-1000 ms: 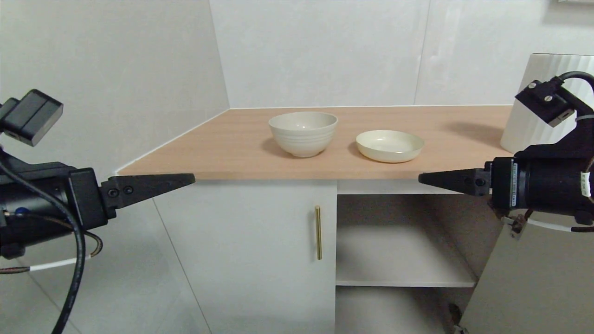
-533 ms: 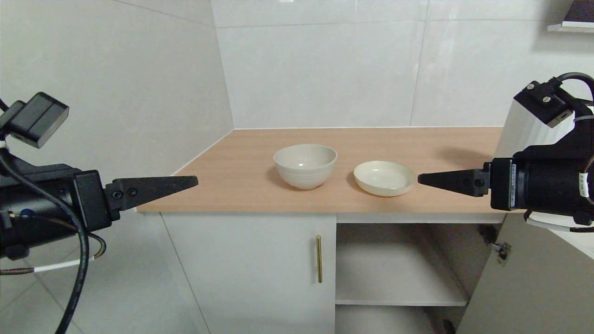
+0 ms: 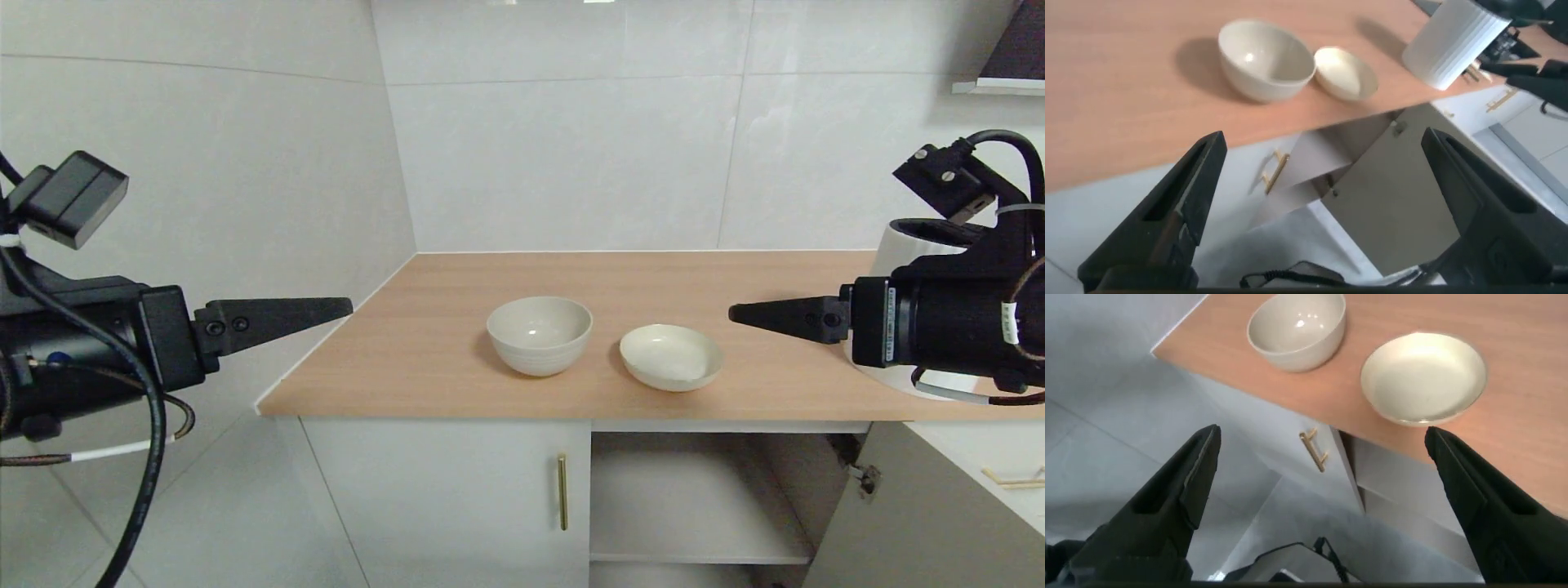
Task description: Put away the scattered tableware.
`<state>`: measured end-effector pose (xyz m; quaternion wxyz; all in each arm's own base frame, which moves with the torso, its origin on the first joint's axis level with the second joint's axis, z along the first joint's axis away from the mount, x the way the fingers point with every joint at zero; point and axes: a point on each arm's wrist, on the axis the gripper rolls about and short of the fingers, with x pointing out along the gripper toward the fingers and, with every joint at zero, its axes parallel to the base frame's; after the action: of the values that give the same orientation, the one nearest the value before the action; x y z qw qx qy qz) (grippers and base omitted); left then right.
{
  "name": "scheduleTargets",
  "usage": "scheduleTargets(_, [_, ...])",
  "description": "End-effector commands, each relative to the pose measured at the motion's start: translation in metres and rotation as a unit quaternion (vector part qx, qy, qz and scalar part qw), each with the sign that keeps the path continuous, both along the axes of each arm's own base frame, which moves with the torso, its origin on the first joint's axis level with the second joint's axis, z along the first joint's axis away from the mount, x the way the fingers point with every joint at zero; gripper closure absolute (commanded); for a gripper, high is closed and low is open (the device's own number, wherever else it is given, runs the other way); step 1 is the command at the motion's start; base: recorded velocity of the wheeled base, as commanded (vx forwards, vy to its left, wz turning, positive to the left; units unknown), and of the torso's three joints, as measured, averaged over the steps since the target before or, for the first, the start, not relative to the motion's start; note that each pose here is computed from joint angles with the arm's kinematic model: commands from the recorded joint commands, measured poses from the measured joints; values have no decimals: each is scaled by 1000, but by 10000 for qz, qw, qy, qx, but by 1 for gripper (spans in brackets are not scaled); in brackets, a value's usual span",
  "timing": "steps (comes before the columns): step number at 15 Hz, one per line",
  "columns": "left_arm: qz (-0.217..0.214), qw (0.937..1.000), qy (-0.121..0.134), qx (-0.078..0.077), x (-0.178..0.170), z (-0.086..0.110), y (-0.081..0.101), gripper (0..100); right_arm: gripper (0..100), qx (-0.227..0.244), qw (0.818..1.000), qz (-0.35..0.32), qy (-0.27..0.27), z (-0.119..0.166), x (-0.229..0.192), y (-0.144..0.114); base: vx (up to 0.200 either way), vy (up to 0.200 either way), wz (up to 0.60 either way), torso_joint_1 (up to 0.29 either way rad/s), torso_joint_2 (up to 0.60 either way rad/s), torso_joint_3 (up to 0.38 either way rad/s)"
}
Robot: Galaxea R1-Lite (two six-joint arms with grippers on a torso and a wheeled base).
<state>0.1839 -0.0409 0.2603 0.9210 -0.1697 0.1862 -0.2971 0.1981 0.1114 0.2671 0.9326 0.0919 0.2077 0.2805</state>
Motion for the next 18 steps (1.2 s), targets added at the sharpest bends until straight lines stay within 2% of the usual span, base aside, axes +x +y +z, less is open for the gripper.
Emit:
scheduleTargets(1, [29,10000,-21,-5,28,11,-4,0,0,-113,9998,-106,-120,-9,27,6,0,0,0,51,-115,-66])
scheduleTargets(2, [59,10000,-45,-1,44,21,-7,0,0,-155,9996,-207,-136,-11,43,9,0,0,0,27,-61,-36])
scheduleTargets(3, [59,10000,30,12,58,39,-9,0,0,-165,9992,-367,-74,-7,62,9,0,0,0,0,0,0])
scheduleTargets(5, [117,9984,543,46,69,57,-11,0,0,-239,9982,-485,253,-3,74,10,0,0,0,0,0,0])
scheduleTargets(6, [439,9891,1407,-15,79,57,-12,0,0,-279,9939,-769,737,-8,86,14,0,0,0,0,0,0])
scheduleTargets(7, [588,9840,1679,-5,91,45,-15,0,0,-315,9915,-971,808,-11,94,17,0,0,0,0,0,0])
scheduleTargets(8, [798,9813,1749,36,104,35,-25,0,0,-448,9872,-1260,870,-19,103,19,0,0,0,0,0,0])
scheduleTargets(9, [1095,9798,1672,47,110,32,-34,0,0,-563,9840,-1444,880,-24,107,20,0,0,0,0,0,0])
scheduleTargets(10, [1426,9772,1562,179,119,21,-51,0,0,-652,9813,-1556,931,-30,110,22,0,0,0,0,0,0])
scheduleTargets(12, [1920,9700,1409,484,137,-3,-72,0,0,-566,9803,-1620,974,-30,110,22,0,0,0,0,0,0])
scheduleTargets(14, [2019,9679,1360,629,147,-22,-89,0,0,-557,9795,-1657,1003,-31,109,21,0,0,0,0,0,0])
scheduleTargets(16, [1991,9655,1472,804,157,-44,-104,0,0,-638,9773,-1690,1104,-39,107,20,0,0,0,0,0,0])
scheduleTargets(18, [1926,9638,1621,878,170,-67,-113,0,0,-652,9767,-1700,1139,-41,108,19,0,0,0,0,0,0])
